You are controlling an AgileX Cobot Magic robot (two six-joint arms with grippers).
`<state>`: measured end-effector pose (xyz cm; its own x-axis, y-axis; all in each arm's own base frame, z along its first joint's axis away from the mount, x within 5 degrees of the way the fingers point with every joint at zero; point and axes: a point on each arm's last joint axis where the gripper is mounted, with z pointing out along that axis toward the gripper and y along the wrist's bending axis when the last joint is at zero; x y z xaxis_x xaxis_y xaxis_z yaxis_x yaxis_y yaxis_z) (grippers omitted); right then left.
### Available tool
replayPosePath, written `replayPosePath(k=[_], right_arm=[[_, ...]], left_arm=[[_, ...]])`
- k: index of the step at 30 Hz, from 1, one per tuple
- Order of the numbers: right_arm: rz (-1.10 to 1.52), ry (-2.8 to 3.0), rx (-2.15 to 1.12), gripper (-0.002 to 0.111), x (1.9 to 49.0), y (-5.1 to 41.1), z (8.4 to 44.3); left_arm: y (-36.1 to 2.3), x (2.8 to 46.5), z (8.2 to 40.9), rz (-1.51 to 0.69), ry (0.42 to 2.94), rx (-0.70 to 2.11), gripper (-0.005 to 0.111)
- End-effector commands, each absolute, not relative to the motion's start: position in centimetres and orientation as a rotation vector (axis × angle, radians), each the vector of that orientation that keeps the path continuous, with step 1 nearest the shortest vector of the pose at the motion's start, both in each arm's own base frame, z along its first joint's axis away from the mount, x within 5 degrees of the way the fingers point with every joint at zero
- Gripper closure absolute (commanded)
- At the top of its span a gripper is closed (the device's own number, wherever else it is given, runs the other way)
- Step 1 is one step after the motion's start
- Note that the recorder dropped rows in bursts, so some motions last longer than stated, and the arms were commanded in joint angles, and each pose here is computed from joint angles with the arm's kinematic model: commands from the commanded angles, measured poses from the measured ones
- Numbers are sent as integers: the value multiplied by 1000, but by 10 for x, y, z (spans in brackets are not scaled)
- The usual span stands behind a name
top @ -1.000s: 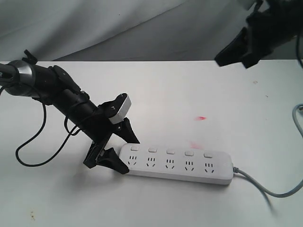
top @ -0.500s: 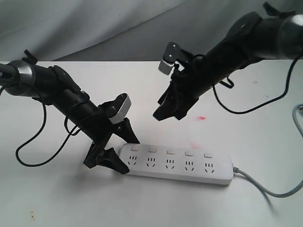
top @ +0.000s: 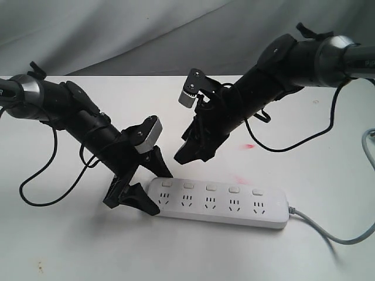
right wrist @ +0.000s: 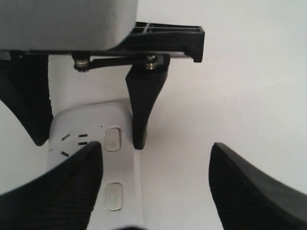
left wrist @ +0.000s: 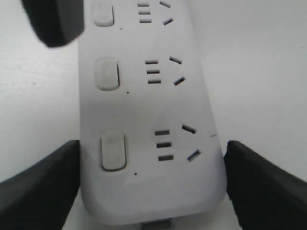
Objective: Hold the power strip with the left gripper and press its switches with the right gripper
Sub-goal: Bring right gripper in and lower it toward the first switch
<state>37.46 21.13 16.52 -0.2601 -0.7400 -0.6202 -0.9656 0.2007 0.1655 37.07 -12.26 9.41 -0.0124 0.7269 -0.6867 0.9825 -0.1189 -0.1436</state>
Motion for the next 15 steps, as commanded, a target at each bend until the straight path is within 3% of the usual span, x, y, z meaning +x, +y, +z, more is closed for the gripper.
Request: replayPosePath(k=[1, 6, 15], right_arm=[[741, 2019, -1625, 49, 376, 214, 162], [738, 2026, -1654, 49, 375, 225, 141], [760, 1956, -1662, 49, 373, 238, 134]], left_arm=[[-125, 369, 93, -915, 1777, 1890, 107], [-125, 369, 93, -915, 1777, 1890, 107], [-125, 369, 93, -915, 1777, 1890, 107]])
